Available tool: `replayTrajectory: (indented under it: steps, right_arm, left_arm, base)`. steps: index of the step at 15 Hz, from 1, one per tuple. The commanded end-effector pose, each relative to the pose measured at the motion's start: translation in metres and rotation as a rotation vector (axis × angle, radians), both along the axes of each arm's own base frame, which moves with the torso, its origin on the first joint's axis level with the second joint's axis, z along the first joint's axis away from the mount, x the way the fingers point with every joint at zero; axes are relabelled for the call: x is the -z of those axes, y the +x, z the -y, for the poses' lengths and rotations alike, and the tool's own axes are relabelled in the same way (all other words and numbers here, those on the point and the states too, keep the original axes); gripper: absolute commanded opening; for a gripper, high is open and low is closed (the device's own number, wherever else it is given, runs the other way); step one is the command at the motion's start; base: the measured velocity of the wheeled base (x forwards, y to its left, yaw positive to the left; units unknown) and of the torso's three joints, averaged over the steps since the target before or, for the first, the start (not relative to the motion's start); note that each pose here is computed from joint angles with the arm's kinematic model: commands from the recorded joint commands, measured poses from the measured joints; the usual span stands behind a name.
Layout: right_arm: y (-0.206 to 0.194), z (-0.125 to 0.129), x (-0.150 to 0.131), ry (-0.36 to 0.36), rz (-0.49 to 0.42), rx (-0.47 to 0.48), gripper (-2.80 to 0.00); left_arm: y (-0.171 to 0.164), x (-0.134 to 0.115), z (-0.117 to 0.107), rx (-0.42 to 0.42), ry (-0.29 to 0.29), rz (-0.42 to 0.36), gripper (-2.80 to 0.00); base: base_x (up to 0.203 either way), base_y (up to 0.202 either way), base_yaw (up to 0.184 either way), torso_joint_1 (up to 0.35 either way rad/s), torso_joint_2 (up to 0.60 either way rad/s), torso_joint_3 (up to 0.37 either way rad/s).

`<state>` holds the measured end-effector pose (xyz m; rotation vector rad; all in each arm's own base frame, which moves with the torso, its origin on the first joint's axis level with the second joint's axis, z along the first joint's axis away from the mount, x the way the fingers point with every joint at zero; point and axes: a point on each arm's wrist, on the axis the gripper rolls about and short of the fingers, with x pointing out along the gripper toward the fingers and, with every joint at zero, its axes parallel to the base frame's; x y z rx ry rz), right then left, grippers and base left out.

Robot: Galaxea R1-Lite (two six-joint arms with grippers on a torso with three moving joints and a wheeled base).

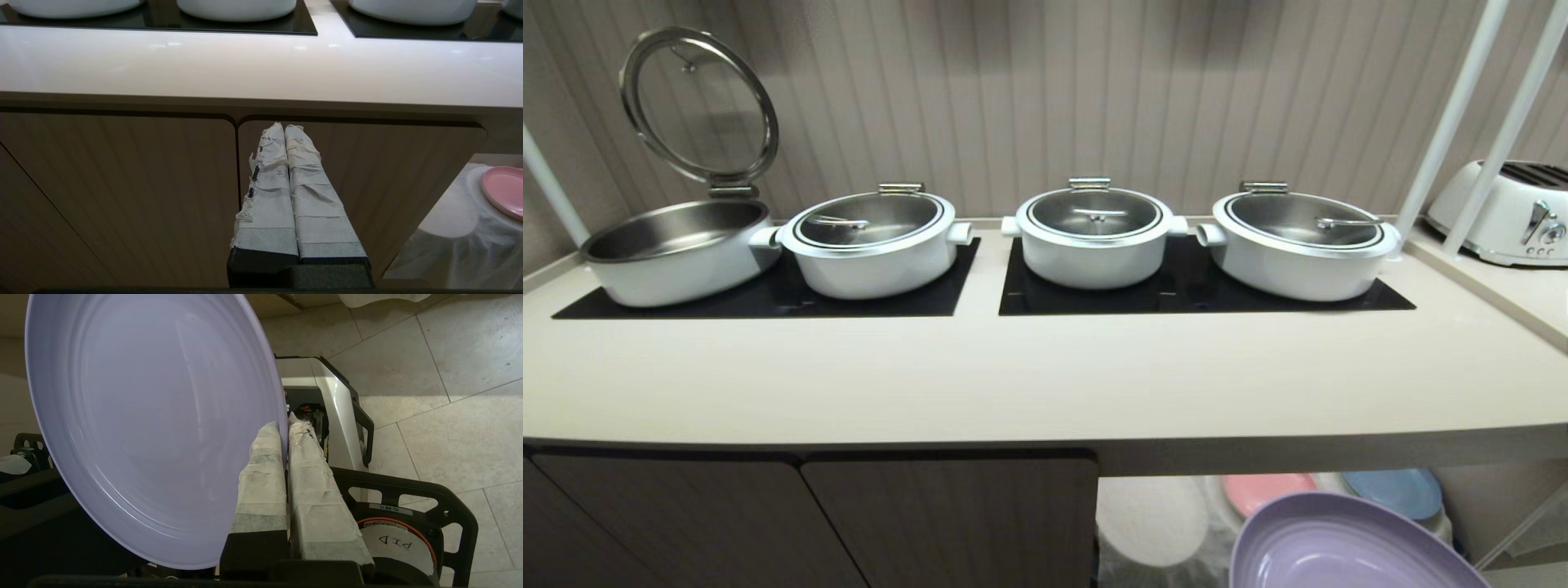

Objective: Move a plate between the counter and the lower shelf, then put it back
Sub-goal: Put the plate in the cupboard

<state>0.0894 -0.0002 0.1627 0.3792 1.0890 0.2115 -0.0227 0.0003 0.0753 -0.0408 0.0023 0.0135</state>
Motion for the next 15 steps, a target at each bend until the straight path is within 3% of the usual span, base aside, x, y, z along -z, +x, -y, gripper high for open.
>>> replayTrajectory:
  steps: [1, 15]
  right_arm:
    - [-0.0023, -0.0003, 0.0007, 0.004, -0.018, -0.003, -2.8]
    - [-0.0082, -0.0015, 0.0004, 0.005, -0.045, -0.013, -2.8]
  left_arm:
    - [0.0001, 0.0, 0.0, 0.0, -0.001, -0.001, -2.8]
    - [0.0001, 0.0, 0.0, -0.002, -0.001, -0.001, -2.8]
  base:
    - [0.0, 0.0, 0.0, -0.152, 0.3, 0.155]
    - [0.0, 0.0, 0.0, -0.16, 0.35, 0.182]
